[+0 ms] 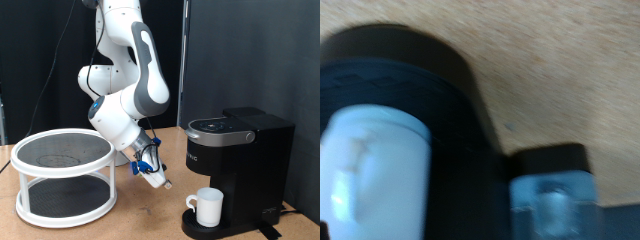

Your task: Make a cup of coffee with the keurig machine

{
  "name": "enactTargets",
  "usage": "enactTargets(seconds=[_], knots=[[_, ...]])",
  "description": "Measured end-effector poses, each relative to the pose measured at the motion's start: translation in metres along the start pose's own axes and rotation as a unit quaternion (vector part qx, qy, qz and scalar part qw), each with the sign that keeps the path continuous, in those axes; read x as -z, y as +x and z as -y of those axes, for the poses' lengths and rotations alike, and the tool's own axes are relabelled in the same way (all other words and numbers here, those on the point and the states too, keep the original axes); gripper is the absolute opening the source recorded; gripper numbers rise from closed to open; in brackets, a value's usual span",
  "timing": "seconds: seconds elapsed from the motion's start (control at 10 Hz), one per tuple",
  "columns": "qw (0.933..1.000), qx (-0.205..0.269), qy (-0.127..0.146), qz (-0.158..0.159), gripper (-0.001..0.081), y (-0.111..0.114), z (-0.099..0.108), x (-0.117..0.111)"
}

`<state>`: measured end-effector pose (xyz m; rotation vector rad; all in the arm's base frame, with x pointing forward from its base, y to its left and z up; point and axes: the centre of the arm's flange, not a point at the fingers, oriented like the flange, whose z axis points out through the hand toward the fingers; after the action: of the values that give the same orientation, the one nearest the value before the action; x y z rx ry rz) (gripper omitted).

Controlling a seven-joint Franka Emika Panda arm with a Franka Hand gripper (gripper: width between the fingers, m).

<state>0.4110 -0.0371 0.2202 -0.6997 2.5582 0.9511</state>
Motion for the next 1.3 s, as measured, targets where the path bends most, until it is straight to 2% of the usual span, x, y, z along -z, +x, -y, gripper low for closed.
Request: enactTargets(seconds=[0.3,0.8,1.0,1.2,1.3], knots=[[0.9986,0.022,-0.046,0.015,0.0734,0.007,-0.019,0.024],[0.9950,0.045,-0.070,0.055,0.0734,-0.008,-0.053,0.070],[0.9949,0.047,-0.074,0.051,0.0734,-0.007,-0.054,0.068],[0.9910,0.059,-0.105,0.058,0.0734,-0.012,-0.069,0.074],[0.9893,0.068,-0.112,0.063,0.0734,-0.016,-0.078,0.082]])
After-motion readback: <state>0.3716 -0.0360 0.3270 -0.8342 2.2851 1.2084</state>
